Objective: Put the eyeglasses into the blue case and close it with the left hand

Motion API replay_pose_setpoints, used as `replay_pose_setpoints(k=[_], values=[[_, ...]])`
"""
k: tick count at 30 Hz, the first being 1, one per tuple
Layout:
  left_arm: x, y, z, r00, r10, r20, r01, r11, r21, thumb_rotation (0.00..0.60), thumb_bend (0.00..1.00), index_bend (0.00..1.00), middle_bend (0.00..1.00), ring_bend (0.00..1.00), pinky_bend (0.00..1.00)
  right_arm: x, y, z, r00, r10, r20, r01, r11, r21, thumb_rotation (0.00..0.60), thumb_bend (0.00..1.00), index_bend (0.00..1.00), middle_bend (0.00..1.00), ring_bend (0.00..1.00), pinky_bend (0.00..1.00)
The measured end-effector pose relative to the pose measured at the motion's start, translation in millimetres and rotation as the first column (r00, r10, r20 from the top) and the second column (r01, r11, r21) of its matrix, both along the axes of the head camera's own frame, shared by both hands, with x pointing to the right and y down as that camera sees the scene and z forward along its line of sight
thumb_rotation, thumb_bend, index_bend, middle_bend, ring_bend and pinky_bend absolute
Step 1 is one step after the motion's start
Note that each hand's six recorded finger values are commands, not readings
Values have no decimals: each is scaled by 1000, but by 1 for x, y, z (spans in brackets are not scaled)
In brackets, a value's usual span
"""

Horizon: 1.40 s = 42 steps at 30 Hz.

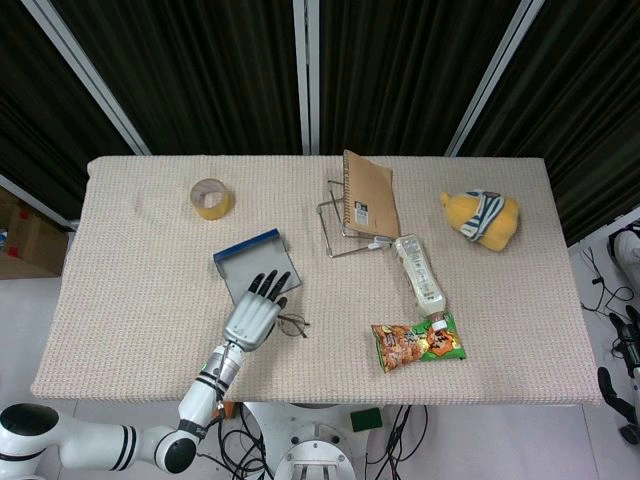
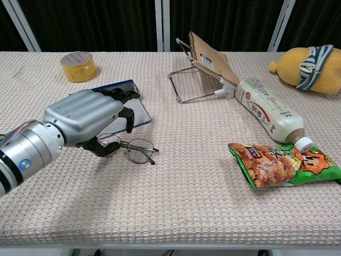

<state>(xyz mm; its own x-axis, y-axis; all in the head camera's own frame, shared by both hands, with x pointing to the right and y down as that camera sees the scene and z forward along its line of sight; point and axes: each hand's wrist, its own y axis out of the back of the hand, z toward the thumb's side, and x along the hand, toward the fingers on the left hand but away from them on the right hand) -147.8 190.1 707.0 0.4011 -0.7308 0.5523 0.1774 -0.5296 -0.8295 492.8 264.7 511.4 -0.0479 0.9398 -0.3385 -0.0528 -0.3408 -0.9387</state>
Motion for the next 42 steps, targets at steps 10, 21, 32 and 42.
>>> replay_pose_setpoints(k=[10, 21, 32, 42], values=[[6, 3, 5, 1000, -2, -7, 2, 1000, -17, 600, 354, 437, 0, 0, 137, 7, 1, 3, 1000, 21, -6, -21, 1000, -13, 600, 477, 0, 0, 0, 0], [8, 1, 10, 1000, -6, -2, 6, 1000, -12, 600, 354, 484, 0, 0, 137, 9, -1, 4, 1000, 29, -6, -29, 999, -17, 600, 486, 0, 0, 0, 0], [13, 1, 16, 1000, 2, -4, -2, 1000, -23, 600, 354, 509, 0, 0, 137, 12, -1, 6, 999, 40, -11, -41, 999, -21, 600, 497, 0, 0, 0, 0], [15, -4, 13, 999, -18, -29, 18, 1000, -3, 600, 388, 614, 35, 0, 137, 13, -1, 8, 999, 47, 1, -47, 998, -30, 600, 497, 0, 0, 0, 0]])
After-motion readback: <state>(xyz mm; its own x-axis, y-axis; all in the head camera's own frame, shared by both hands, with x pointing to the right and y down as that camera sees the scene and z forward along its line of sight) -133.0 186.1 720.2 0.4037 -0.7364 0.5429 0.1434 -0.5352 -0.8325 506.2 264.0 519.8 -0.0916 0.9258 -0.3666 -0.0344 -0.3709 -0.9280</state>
